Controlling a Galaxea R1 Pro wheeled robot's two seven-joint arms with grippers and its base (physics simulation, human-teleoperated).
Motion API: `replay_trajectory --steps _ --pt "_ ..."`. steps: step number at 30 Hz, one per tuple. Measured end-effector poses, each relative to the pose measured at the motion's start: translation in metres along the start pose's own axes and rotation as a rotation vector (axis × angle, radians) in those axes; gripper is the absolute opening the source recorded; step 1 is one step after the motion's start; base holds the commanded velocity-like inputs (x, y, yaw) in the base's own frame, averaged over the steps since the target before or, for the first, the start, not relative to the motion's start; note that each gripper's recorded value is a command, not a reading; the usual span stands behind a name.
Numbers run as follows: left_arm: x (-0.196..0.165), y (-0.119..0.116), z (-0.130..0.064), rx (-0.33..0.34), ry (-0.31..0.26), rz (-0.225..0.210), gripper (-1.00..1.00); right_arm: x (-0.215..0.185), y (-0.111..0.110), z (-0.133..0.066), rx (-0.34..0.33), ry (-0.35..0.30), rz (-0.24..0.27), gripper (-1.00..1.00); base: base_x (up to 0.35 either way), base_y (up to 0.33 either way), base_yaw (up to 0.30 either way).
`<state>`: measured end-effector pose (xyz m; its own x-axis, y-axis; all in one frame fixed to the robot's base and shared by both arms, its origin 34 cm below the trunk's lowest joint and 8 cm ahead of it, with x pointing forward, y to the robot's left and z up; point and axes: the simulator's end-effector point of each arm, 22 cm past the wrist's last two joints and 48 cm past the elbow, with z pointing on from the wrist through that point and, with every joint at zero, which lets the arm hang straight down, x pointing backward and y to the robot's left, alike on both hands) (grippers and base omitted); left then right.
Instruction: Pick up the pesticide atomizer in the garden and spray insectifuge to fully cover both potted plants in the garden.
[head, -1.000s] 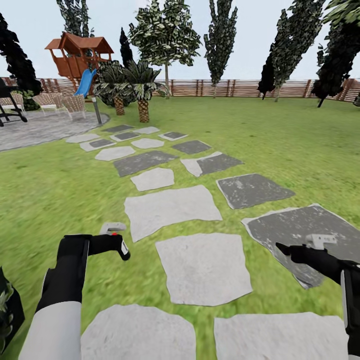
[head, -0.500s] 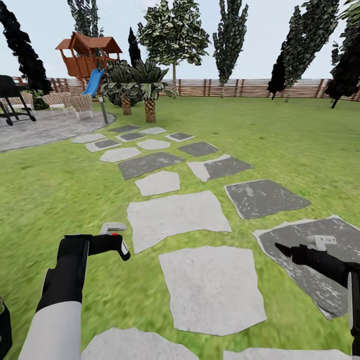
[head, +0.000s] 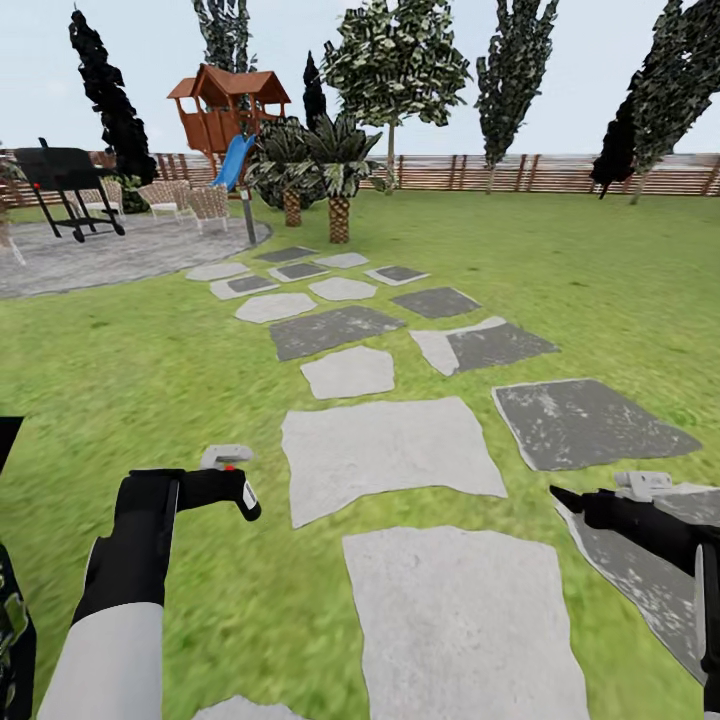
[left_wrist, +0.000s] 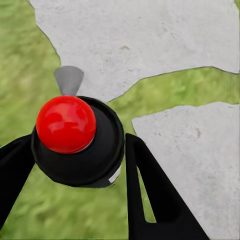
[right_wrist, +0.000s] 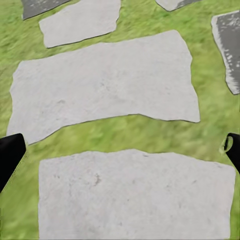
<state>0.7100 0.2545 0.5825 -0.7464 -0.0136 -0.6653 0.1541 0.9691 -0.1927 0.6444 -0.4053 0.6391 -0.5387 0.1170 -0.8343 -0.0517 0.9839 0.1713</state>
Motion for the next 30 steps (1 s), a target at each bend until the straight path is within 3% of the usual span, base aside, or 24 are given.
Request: replay_trajectory --steps 9,15,18,20,22,25,28,30 --pt "0.0 0.0 0.001 0.0 0.001 0.0 -1.0 -0.001 -0.004 -0.001 0.01 -0.011 -0.006 1.0 0.335 0.0 0.041" --pt "0.0 0.0 0.001 0.001 0.001 0.0 -1.0 -0.013 -0.026 -0.01 0.062 -0.094 -0.045 1.0 0.335 0.0 0.002" --pt "0.0 0.0 0.001 0.0 0.001 0.0 -1.0 -0.016 -0.053 -0.01 0.205 -0.107 -0.056 1.0 0.335 0.0 0.0" --pt "0.001 0.0 0.001 0.0 0.001 0.0 -1.0 -0.016 -0.058 -0.005 0.282 -0.107 -0.066 1.0 0.335 0.0 0.0" --pt "0.001 0.0 0.001 0.0 0.001 0.0 -1.0 -0.019 -0.052 0.001 0.313 -0.109 -0.086 1.0 0.335 0.0 0.0" --pt "0.001 0.0 0.001 0.001 0.001 0.0 -1.0 -0.02 -0.03 0.011 0.261 -0.105 -0.111 1.0 0.335 0.0 0.0" --pt "0.001 0.0 0.001 0.0 0.002 0.0 -1.0 -0.017 -0.003 0.017 0.138 -0.094 -0.119 1.0 0.335 0.0 0.0" --pt "0.001 0.0 0.001 0.0 0.002 0.0 -1.0 -0.016 0.004 0.017 0.105 -0.092 -0.12 1.0 0.335 0.0 0.0"
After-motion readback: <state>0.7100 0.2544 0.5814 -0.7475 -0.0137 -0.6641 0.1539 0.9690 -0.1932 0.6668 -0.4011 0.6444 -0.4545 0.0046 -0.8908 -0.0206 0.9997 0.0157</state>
